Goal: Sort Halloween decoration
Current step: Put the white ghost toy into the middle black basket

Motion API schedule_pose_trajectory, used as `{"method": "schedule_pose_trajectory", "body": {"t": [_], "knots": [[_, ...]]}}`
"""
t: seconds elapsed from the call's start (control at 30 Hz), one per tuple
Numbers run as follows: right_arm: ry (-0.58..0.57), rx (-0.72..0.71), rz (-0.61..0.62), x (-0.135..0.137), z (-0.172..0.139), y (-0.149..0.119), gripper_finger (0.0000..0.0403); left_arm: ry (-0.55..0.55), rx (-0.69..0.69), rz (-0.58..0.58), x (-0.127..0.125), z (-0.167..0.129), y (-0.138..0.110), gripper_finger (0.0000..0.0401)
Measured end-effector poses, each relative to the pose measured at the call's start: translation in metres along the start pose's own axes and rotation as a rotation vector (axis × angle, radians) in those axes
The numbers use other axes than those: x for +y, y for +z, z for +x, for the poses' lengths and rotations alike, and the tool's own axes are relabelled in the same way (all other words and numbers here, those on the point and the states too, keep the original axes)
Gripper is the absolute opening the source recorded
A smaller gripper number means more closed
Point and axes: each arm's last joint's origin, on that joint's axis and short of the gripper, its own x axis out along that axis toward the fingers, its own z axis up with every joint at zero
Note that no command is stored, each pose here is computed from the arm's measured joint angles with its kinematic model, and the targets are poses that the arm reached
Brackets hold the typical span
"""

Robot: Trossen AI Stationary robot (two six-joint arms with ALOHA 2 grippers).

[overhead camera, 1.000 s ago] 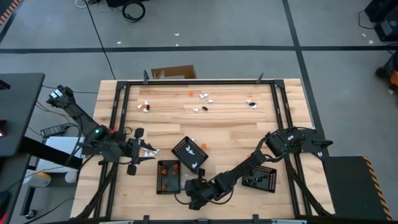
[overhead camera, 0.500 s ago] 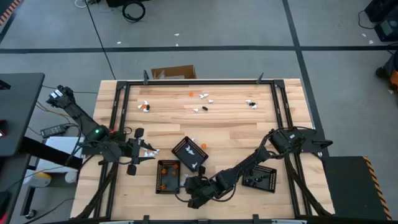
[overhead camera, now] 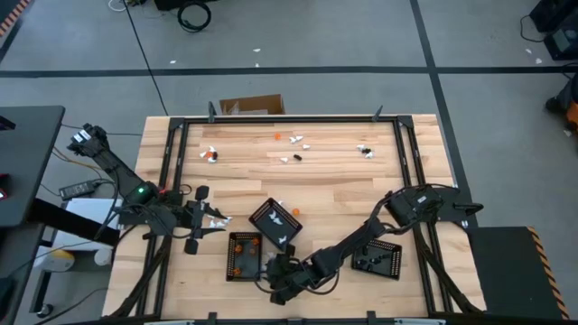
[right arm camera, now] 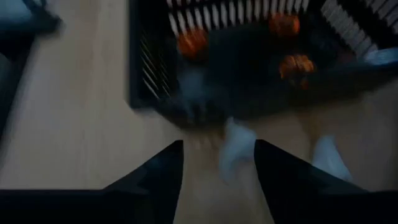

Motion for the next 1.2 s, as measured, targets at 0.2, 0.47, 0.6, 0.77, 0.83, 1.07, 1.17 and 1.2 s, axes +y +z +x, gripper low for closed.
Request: {"method": "schedule_pose_trajectory", "body": {"t": [0.2, 0.47, 0.6, 0.77, 0.83, 1.07, 1.17, 1.2], "knots": [[-0.018, -0.04, -0.003, -0.002, 0.017, -0.01, 0.021, -0.003, -0.013, -0.008, 0.0, 0.0, 0.002, 0.0155], [-0.032, -0.026, -0.009, -0.003, 0.022, -0.016, 0.0176, -0.003, -0.015, -0.007, 0.0, 0.0, 0.002, 0.0155], [-0.036, -0.023, -0.018, -0.002, 0.02, -0.017, 0.0133, -0.003, -0.016, 0.0, 0.0, 0.0, 0.002, 0.0155], [-0.036, -0.019, -0.034, -0.001, 0.018, -0.016, 0.008, -0.003, -0.016, 0.001, 0.0, 0.0, 0.002, 0.0155], [-0.032, -0.012, -0.039, -0.001, 0.017, -0.015, 0.0067, -0.003, -0.016, 0.001, 0.0, 0.0, 0.002, 0.0155], [-0.031, 0.005, -0.054, -0.002, 0.009, -0.009, 0.0074, -0.003, -0.016, 0.0, 0.0, 0.0, 0.002, 0.0155], [-0.028, 0.019, -0.056, -0.002, 0.003, -0.005, 0.0075, -0.003, -0.016, -0.001, 0.0, 0.0, 0.002, 0.0155], [-0.026, 0.018, -0.056, -0.001, 0.001, -0.004, 0.0073, -0.003, -0.016, -0.001, 0.0, 0.0, 0.002, 0.0155]]}}
